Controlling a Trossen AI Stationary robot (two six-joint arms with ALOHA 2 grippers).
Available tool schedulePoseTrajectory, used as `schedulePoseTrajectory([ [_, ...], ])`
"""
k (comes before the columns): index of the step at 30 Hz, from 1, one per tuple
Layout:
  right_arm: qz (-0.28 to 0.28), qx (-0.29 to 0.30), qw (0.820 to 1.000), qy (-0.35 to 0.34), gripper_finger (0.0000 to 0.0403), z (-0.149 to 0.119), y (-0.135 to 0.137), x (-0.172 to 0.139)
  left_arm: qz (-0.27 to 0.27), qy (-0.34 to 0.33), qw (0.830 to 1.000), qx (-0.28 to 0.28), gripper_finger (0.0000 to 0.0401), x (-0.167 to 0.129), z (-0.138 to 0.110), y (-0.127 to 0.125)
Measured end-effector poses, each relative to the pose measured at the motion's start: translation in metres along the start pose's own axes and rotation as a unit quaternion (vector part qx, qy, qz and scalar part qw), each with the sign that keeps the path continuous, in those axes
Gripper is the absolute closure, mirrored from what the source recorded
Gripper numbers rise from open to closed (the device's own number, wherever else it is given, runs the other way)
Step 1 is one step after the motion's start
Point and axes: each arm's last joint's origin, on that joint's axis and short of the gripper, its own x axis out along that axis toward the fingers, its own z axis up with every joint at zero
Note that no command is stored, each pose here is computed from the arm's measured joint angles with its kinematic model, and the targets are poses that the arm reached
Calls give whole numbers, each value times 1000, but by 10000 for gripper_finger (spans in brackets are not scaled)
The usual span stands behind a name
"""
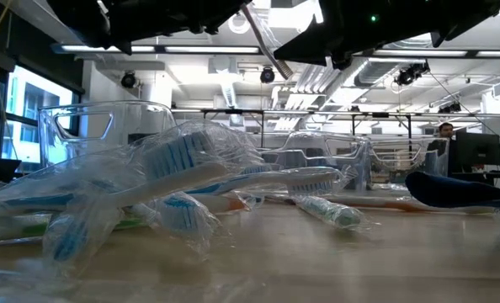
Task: Pick & Place Toothbrushes
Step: Put the orange toothbrush into the top left transparent bin
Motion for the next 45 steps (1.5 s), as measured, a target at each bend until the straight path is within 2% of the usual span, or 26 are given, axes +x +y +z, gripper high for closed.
schedulePoseTrajectory([
  [4, 1, 0, 1000, -1, 399, 0, 0, 0, -1, 0, 1000, -1, 333, 0, 0, 0],
  [8, 2, 2, 1000, -5, 399, 1, 0, 0, 0, -1, 1000, 0, 354, 0, 0, 0],
  [12, 7, -3, 1000, -6, 392, 1, 3, -2, -1, 0, 1000, 6, 354, 0, 0, 0],
  [20, -36, -33, 999, -24, 316, 11, 12, -13, 0, -2, 1000, 18, 354, -1, 2, 1],
  [25, -52, -49, 997, -20, 274, 21, 16, -30, 15, 17, 999, 27, 354, -13, 10, 13],
  [33, -90, -36, 995, 2, 264, 32, 19, -58, 65, 90, 992, 56, 354, -50, 27, 39],
  [36, -89, -23, 996, 6, 269, 31, 20, -59, 107, 149, 981, 64, 354, -70, 31, 46],
  [39, -89, -18, 996, 13, 273, 29, 20, -59, 161, 219, 960, 69, 354, -89, 34, 50],
  [45, -98, 6, 995, 26, 279, 25, 15, -56, 268, 345, 897, 66, 354, -124, 38, 51],
])
